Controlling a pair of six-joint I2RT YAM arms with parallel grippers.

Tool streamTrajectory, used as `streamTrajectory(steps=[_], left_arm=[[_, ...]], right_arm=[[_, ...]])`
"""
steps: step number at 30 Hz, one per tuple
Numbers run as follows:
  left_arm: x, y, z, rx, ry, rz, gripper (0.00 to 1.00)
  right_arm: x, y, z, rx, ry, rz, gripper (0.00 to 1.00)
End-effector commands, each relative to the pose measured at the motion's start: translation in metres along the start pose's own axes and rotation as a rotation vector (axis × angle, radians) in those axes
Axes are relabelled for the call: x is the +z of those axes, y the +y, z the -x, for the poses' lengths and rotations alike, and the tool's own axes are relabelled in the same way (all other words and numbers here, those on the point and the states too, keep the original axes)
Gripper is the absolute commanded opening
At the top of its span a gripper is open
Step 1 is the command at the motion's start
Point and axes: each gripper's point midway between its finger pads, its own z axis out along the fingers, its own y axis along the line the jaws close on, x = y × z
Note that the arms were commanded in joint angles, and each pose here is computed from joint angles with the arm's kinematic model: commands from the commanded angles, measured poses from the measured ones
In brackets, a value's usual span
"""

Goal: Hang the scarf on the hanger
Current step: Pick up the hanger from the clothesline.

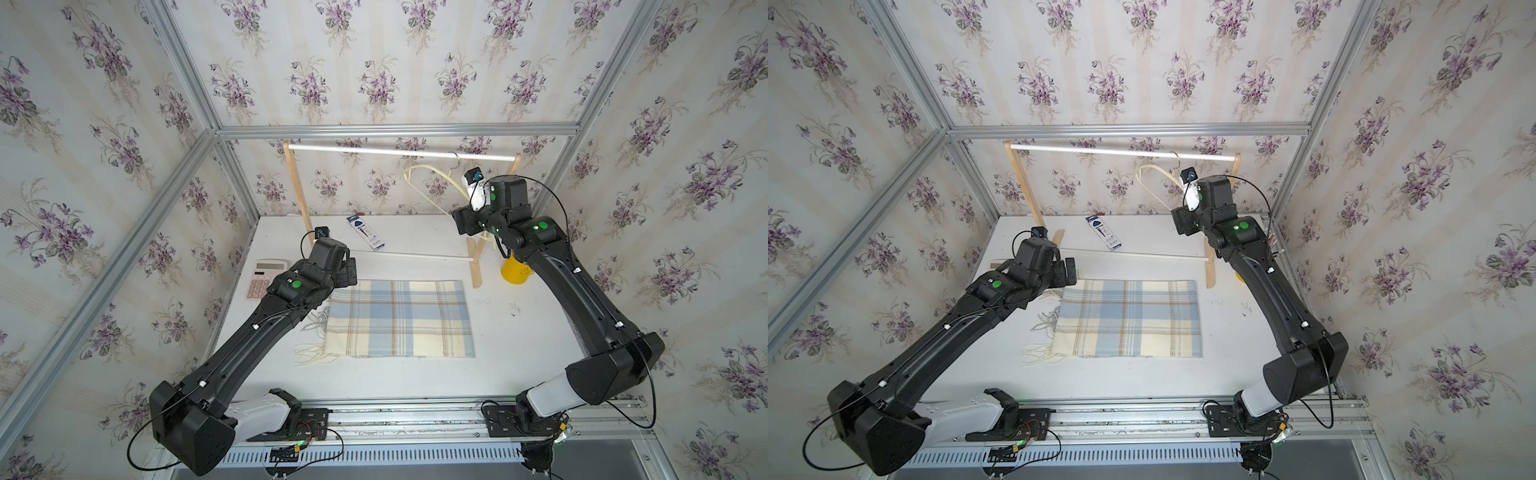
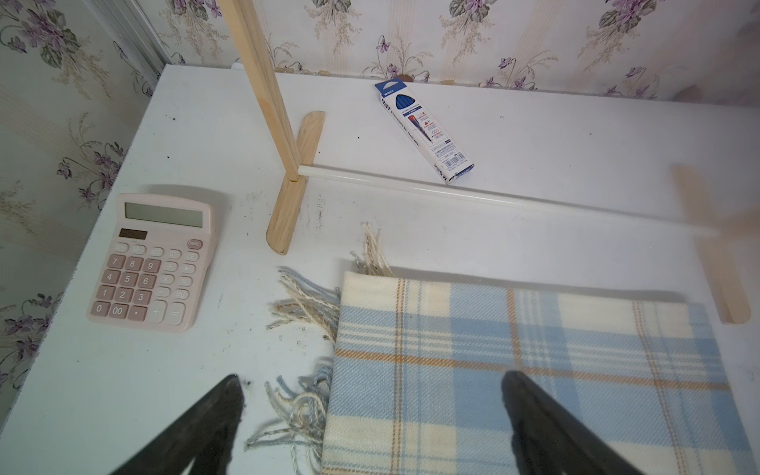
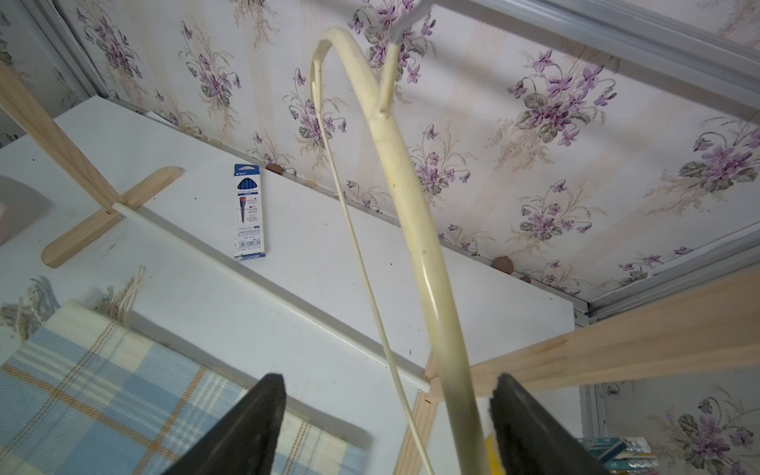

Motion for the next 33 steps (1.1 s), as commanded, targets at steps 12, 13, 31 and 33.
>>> streamTrajectory(steps=[12,13,31,33], left_arm=[[0.001,0.002,-0.004,0.0,0.024,0.011,1.0],[0.001,0.002,-0.004,0.0,0.023,0.011,0.99],[0.003,0.002,-0.003,0.007,0.039,0.024,0.98],[0.003,0.001,-0.003,0.008,0.04,0.024,0.98]], right_arm=[[-0.004,-0.003,-0.005,-0.005,-0.03,-0.028,0.67],[-0.004,-0.002,-0.007,-0.006,-0.03,-0.021,0.65],[-0.001,0.006,-0.031,0.004,-0.027,0.002,0.58],[0.0,0.008,-0.035,0.006,-0.024,0.007,0.55]])
